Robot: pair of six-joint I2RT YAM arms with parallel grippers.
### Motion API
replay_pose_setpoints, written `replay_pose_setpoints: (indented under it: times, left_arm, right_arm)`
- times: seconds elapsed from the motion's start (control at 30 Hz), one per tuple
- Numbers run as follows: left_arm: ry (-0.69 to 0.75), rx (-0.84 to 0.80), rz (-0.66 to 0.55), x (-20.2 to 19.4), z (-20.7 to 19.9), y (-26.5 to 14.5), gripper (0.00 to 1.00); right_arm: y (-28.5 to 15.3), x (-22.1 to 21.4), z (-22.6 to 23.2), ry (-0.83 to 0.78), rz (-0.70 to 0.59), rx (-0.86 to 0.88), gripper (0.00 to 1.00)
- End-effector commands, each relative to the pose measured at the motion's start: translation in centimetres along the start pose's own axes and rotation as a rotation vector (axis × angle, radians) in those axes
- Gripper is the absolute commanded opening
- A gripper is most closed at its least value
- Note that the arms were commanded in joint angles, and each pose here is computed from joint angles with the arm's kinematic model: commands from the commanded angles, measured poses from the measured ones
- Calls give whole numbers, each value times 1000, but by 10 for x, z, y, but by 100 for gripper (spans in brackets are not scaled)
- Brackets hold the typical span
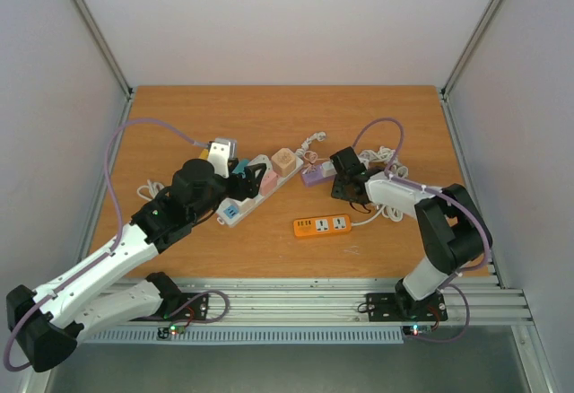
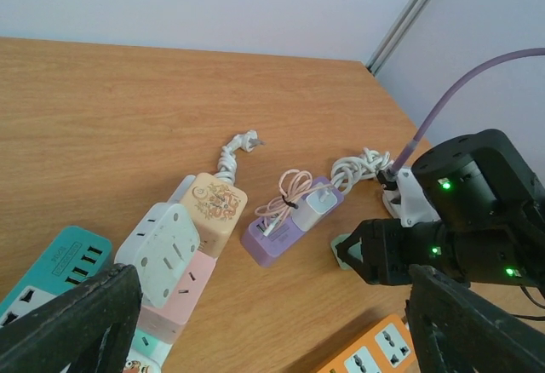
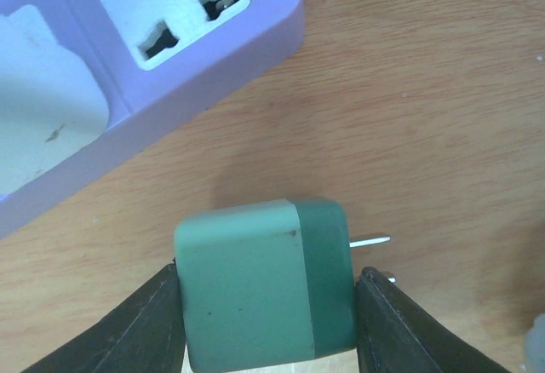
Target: Insert the plug
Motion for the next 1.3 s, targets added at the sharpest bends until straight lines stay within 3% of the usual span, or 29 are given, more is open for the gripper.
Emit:
replay_pose_setpoints:
  times: [0.0,0.27,0.57,0.73,0.9,1.27]
  left_arm:
    - [-14,-15,-31,4,0,0,86]
    - [39,-154,-47,4,-13,9,98]
    - [118,-300,-121,-18,-36,43,95]
    - [130,-262,-247,-33,-48,60,90]
    - [107,-291,-297,-44,-60,75,85]
    - [84,-296,-274,-49,-86,102,76]
  right_arm:
    - [-24,8,3,25,-50,123,41]
    - [-96,15,4,158,-70,394,43]
    - [-146,1,15,437,144,823,44]
    - [-155,3,23,538,244,914,44]
    - [-154,-1,25,668,349,964,43]
    - [-163,-6,24,725,332,921,43]
Point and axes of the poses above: each gripper's point midway between its finger pads, its own y axis out along the fingers, its own z axis along the line the jaws close on, x = y × z, the point moved 9 cm from there along -y, back along the fingers, and after that the axes turned 10 degrees about y, right-handed, at the moved point
